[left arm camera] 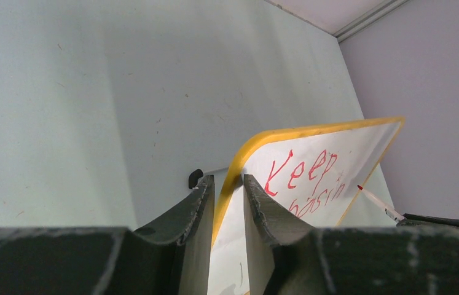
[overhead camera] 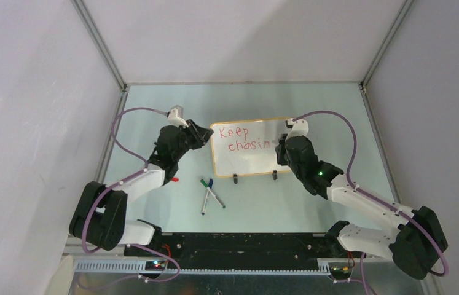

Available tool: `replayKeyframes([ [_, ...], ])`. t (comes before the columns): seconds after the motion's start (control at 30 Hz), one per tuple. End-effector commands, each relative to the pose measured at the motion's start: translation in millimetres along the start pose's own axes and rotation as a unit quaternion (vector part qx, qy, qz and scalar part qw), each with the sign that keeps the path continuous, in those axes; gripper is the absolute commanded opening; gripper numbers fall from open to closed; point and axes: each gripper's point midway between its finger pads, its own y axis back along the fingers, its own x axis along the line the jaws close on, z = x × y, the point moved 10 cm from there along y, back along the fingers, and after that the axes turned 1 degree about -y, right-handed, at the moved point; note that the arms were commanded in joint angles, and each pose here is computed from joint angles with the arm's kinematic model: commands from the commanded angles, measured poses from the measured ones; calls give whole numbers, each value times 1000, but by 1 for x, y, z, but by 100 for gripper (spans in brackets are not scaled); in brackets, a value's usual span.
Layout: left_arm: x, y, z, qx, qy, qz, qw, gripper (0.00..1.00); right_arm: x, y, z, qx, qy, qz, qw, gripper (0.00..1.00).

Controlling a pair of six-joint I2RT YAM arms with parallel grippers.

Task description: Write a sentence on the whiteboard

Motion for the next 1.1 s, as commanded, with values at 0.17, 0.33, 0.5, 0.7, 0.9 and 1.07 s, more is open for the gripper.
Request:
replayKeyframes([
  [0.17, -6, -4, 13, -28, 1, -17, 999, 29, -3, -5, 5, -8, -16, -13, 1000, 0],
  [0.33, -6, -3, 12, -27, 0, -17, 1000, 28, -2, -6, 5, -3, -17, -11, 1000, 0],
  [0.5, -7, -3, 12, -28, 1, -20, 999, 28, -3, -6, 6, -4, -18, -12, 1000, 0],
  [0.7, -7, -2, 12, -27, 3, -22, 999, 28, -3, -7, 7, -6, -18, -9, 1000, 0],
  [0.9, -8, -2, 12, -27, 3, -24, 999, 29, -2, -7, 7, -6, -17, -4, 1000, 0],
  [1.07, -7, -1, 12, -27, 3, -23, 999, 28, -2, -8, 7, -5, -17, -5, 1000, 0],
])
